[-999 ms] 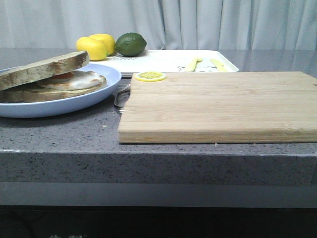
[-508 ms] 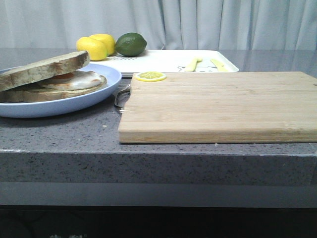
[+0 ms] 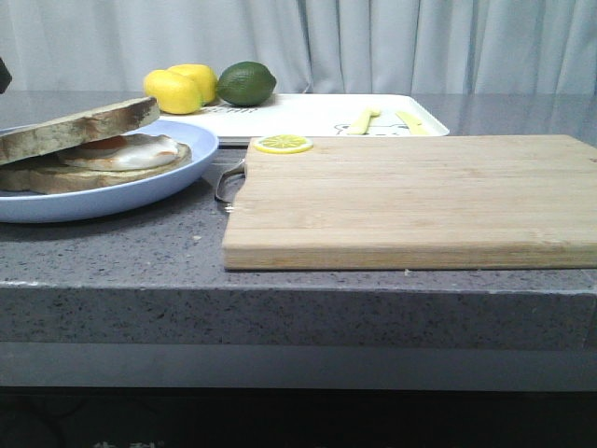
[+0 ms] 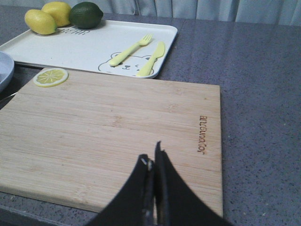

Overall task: Place bread and move sandwich to tray
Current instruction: 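Grip the blue plate rim with the left gripper and lift it onto the tray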

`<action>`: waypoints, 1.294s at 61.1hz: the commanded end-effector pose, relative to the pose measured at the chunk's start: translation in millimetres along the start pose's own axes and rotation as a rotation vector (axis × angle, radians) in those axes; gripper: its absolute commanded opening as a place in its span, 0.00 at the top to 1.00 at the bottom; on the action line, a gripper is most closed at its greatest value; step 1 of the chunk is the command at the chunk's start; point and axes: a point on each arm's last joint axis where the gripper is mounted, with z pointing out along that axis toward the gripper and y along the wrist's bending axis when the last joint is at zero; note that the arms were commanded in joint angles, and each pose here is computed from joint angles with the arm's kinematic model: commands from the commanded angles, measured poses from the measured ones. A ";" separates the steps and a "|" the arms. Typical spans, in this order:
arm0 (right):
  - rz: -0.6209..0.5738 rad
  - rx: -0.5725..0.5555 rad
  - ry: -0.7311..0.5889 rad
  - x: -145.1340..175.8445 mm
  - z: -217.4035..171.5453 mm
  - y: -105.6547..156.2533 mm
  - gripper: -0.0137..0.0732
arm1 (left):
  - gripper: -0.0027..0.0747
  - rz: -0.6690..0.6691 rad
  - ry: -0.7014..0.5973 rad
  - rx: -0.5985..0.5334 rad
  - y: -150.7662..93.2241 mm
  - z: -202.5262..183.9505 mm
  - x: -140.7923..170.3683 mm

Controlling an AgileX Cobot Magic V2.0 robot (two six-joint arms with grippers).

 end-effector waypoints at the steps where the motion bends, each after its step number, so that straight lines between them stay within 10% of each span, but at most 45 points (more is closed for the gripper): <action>1: 0.000 -0.005 -0.103 -15.4 -2.3 0.8 0.91 | 0.99 0.005 -0.093 0.000 3.0 -21.5 -10.3; 27: 0.000 -0.005 -0.103 -15.4 -2.3 0.8 0.91 | 0.99 -0.146 -0.223 0.302 26.3 -83.3 -46.0; 79: 0.016 -0.010 -0.099 -15.1 -2.3 1.2 0.91 | 0.99 0.030 -0.177 0.559 -95.2 -5.1 -190.3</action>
